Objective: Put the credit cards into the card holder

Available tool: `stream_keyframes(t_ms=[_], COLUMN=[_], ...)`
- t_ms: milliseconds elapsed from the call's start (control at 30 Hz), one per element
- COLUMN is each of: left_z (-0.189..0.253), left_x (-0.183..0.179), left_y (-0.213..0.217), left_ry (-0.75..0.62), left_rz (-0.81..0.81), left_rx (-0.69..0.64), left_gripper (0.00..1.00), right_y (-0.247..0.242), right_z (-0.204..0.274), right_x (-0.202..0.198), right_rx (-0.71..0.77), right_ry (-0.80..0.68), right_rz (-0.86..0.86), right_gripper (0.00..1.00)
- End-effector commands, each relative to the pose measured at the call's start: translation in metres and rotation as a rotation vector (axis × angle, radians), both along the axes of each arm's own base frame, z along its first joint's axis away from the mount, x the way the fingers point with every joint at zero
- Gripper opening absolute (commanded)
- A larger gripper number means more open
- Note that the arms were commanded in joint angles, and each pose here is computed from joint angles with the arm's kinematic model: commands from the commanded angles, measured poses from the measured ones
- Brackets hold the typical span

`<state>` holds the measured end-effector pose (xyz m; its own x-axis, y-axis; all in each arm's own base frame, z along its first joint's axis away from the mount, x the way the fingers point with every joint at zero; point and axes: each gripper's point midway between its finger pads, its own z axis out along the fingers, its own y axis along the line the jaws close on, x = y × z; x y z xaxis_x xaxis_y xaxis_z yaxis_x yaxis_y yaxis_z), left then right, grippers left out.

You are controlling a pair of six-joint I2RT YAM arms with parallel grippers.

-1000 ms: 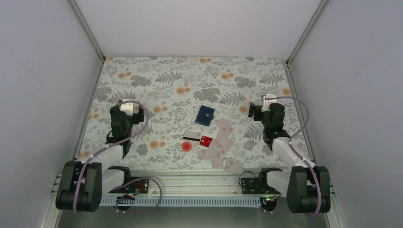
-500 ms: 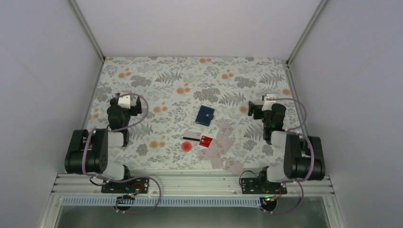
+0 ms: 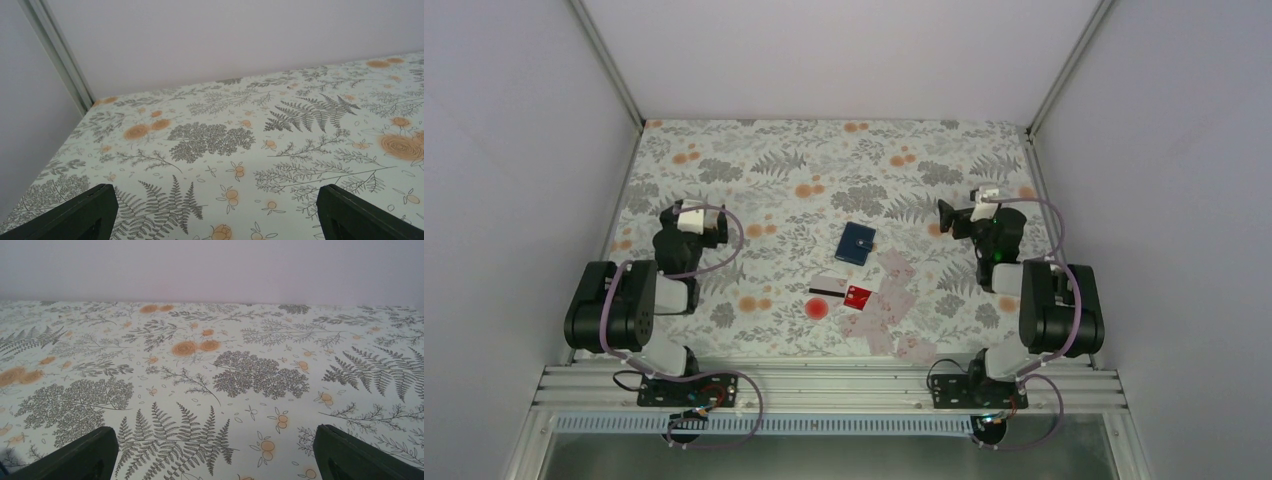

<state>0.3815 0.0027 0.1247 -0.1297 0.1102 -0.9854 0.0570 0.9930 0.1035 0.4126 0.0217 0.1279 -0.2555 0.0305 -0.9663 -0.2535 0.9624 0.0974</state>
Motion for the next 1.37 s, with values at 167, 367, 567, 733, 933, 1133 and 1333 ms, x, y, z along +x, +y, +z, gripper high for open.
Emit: stream_keyframes(t_ms=[167, 367, 567, 733, 933, 1133, 1333], left_z=[0.014, 0.015, 0.015, 0.015, 0.015, 0.015, 0.015], left_x=[0.001, 0.001, 0.001, 0.001, 0.001, 0.001, 0.001], left_y=[-0.003, -0.003, -0.003, -0.003, -0.003, -0.003, -0.003], left_ry=[-0.063, -0.064, -0.064, -0.065, -0.065, -0.064, -0.064], left_rz=[-0.012, -0.011, -0.012, -0.011, -0.012, -0.011, -0.011], left_rx=[0.004, 0.005, 0.005, 0.004, 0.005, 0.004, 0.005], left_gripper=[1.0, 1.0, 1.0, 1.0, 1.0, 1.0, 1.0], right_y=[-0.009, -0.009, -0.009, -0.009, -0.009, -0.007, -0.007], right_z=[0.027, 0.018, 0.018, 0.018, 0.018, 0.018, 0.018], right_x=[-0.019, -0.021, -0.022, -0.022, -0.022, -0.021, -0.021], right_rx=[-0.04, -0.042, -0.04, -0.041, -0.041, -0.043, -0.044], right_ry=[-0.201, -0.165, -0.166, -0.166, -0.165, -0.162, -0.163], right_rz=[-0.115, -0.118, -0.119, -0.119, -0.118, -0.102, -0.102], right_gripper=[0.99, 0.99, 0.99, 0.99, 0.99, 0.99, 0.99])
